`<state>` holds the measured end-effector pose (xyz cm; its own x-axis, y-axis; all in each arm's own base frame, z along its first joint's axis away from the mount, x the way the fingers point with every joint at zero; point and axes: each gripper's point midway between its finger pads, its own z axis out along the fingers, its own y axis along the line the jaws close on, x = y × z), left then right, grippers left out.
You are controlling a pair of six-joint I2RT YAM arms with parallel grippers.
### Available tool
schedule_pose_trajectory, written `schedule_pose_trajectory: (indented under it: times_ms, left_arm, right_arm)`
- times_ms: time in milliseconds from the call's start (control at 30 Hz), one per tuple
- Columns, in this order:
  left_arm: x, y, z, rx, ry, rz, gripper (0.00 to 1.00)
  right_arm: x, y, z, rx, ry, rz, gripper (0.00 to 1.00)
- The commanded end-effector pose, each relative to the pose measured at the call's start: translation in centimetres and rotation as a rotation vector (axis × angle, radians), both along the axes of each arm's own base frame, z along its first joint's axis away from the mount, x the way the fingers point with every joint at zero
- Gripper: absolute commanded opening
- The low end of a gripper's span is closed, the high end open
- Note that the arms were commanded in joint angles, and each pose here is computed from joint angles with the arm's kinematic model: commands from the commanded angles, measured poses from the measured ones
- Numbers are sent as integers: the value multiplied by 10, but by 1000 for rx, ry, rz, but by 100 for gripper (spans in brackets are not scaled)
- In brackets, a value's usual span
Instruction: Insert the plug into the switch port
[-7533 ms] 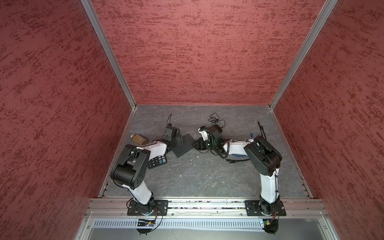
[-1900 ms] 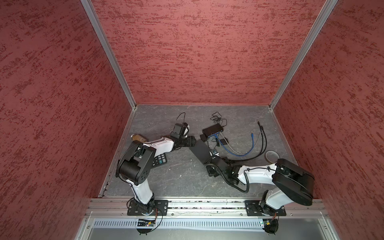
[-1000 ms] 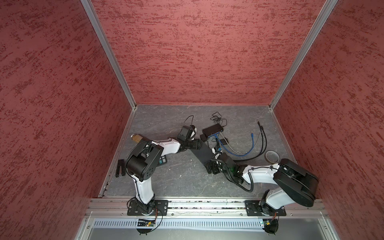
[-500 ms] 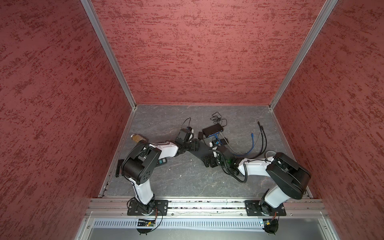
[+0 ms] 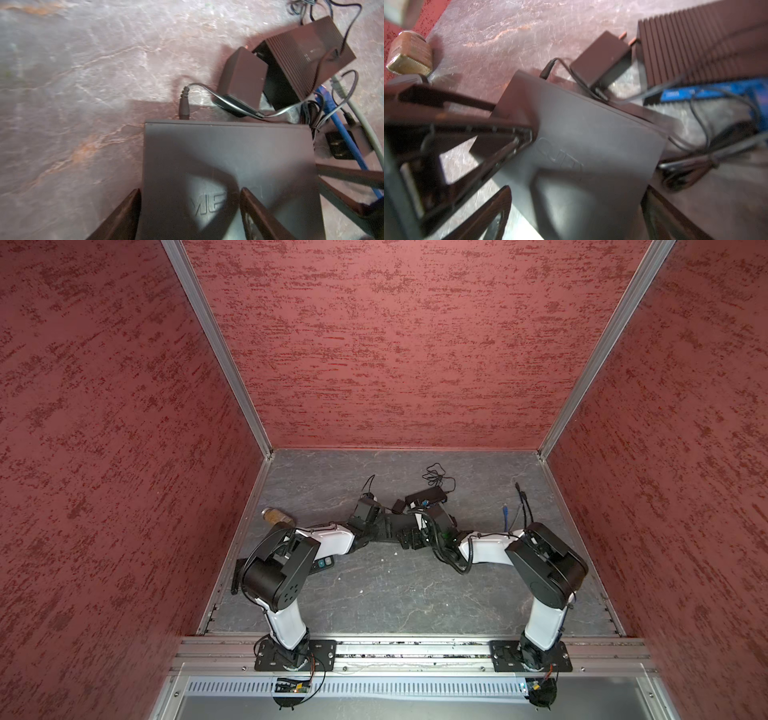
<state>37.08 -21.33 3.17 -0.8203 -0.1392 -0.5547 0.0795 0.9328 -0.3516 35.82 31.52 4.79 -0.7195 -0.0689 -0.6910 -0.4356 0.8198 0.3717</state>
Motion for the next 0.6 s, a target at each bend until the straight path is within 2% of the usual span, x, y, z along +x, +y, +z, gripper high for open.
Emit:
schedule_pose_trajectory:
  times_ms: [0, 300, 567]
  left_arm:
    - [-43, -10, -35, -30, 191, -52, 75]
    - [-37, -8, -16, -47, 132, -53, 75]
    - [-31, -8, 6, -58, 72, -67, 76]
  right_arm:
    - [-6, 54, 48, 159, -98, 197, 97]
    - [1, 27, 63, 67, -167, 137, 99]
    - [-14, -14, 83, -14, -237, 69, 99]
